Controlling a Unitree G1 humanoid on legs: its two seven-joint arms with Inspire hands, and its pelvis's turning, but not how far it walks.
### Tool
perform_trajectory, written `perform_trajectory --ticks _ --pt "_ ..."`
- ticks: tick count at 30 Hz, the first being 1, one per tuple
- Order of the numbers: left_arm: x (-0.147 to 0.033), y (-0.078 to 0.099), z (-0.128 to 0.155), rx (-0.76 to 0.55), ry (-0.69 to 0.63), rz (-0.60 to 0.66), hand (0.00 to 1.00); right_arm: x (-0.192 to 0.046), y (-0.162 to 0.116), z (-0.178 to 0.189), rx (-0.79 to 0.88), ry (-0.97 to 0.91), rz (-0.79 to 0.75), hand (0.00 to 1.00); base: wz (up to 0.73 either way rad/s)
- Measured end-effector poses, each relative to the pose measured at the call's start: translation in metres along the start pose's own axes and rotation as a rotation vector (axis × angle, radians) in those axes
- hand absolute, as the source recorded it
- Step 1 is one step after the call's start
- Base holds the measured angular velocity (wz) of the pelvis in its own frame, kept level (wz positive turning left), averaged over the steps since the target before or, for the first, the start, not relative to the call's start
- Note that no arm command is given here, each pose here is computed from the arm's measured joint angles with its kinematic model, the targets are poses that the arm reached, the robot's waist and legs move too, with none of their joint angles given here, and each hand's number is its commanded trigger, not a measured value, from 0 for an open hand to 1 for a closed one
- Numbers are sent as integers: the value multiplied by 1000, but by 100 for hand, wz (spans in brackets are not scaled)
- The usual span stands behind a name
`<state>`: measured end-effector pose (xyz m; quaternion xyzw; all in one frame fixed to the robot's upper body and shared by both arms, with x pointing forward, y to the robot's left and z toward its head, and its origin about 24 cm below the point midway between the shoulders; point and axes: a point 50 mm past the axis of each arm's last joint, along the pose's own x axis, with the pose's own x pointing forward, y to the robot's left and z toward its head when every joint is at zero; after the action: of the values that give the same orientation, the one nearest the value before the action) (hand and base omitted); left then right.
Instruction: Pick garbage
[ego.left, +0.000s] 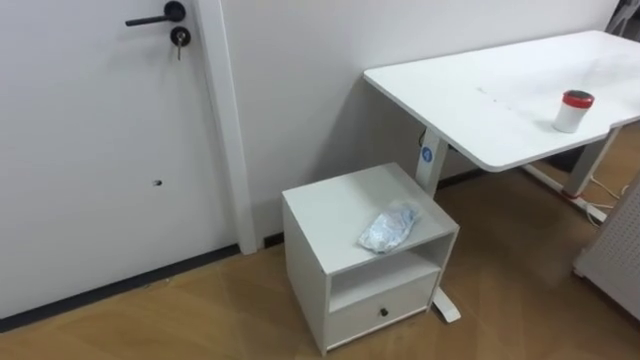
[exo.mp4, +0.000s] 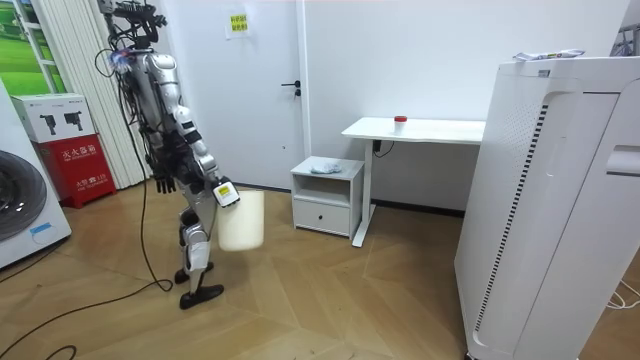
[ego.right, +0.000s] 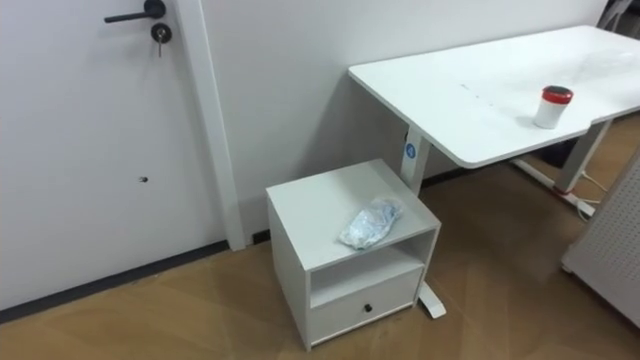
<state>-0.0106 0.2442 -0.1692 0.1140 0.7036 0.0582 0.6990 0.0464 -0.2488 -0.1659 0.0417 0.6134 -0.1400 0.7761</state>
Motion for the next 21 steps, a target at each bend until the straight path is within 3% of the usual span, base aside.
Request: perform_trajectory --ticks 8,15,21 --pt "0 -1 2 -4 6 -20 0 0 -1 1 8 -8 4 100 -10" --pt "0 -1 -4 8 35 -21 0 -2 -10 -3 80 1 -33 100 19" --pt "-1 -2 -19 11 52 -21 0 -2 -11 -3 32 6 -34 100 -48"
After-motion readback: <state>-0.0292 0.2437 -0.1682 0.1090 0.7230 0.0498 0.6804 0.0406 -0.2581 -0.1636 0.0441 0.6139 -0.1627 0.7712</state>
